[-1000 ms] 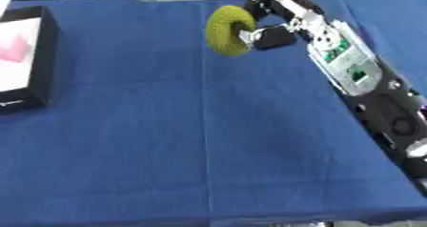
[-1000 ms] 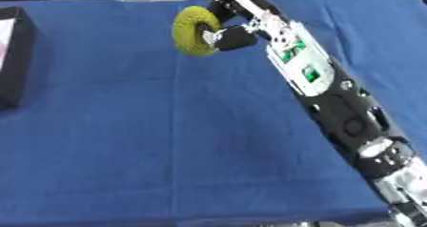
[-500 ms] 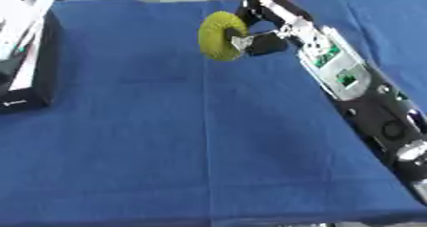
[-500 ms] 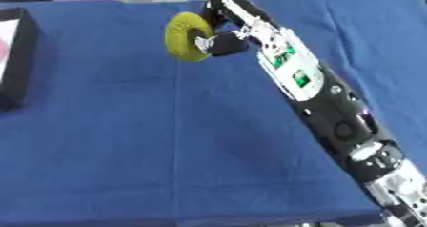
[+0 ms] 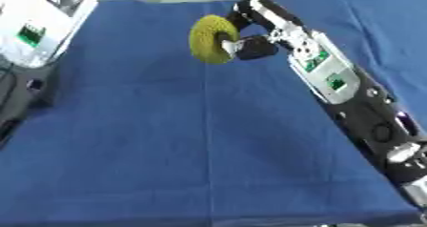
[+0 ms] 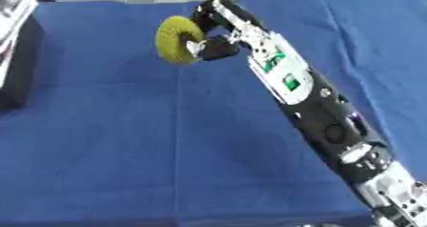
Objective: Pick up the objects with one hand, pass them to the other hand, and then place them into the box on the other side of the table.
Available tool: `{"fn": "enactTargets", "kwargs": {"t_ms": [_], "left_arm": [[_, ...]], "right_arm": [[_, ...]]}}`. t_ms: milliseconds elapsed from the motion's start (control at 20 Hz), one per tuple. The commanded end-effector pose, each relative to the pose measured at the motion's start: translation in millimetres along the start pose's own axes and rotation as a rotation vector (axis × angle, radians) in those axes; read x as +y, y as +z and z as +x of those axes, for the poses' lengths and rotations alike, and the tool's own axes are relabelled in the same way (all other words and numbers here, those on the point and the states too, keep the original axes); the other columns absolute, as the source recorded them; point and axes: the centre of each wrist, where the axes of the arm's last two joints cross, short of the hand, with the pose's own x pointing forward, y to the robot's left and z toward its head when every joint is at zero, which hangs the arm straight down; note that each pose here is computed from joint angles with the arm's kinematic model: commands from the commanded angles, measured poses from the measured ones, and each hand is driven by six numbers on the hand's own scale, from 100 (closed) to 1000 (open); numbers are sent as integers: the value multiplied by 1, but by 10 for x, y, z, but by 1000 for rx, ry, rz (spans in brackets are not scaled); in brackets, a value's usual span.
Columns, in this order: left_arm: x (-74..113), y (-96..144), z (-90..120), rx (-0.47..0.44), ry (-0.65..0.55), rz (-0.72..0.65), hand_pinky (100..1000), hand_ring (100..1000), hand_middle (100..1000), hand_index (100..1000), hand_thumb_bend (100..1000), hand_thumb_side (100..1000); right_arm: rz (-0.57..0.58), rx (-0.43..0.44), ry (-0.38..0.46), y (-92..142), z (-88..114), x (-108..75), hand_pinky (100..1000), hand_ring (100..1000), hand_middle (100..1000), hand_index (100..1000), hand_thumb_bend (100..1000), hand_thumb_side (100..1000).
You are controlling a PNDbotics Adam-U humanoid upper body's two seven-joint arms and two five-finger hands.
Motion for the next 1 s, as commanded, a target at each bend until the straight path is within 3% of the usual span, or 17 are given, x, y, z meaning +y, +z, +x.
{"fn": "enactTargets", "kwargs": {"t_ms": [50, 400, 650, 1000], "left_arm": [[29, -29, 84, -17, -25, -1, 813, 672, 645, 729, 100, 439], [-101, -85, 106, -13, -39, -42, 819, 688, 664, 751, 100, 390], [-113, -94, 59, 14, -55, -100, 840, 725, 702, 794, 108, 448], [-12, -50, 58, 37, -104, -182, 852, 751, 728, 816, 211, 504]], "right_arm": [[-25, -32, 7, -31, 82, -51, 712, 543, 387, 453, 100, 100], [-42, -51, -13, -40, 121, -2, 709, 540, 386, 452, 100, 100], [-49, -51, -16, -35, 125, 0, 709, 540, 386, 452, 100, 100], [-55, -46, -15, -25, 115, -6, 701, 539, 385, 451, 100, 100]]}}
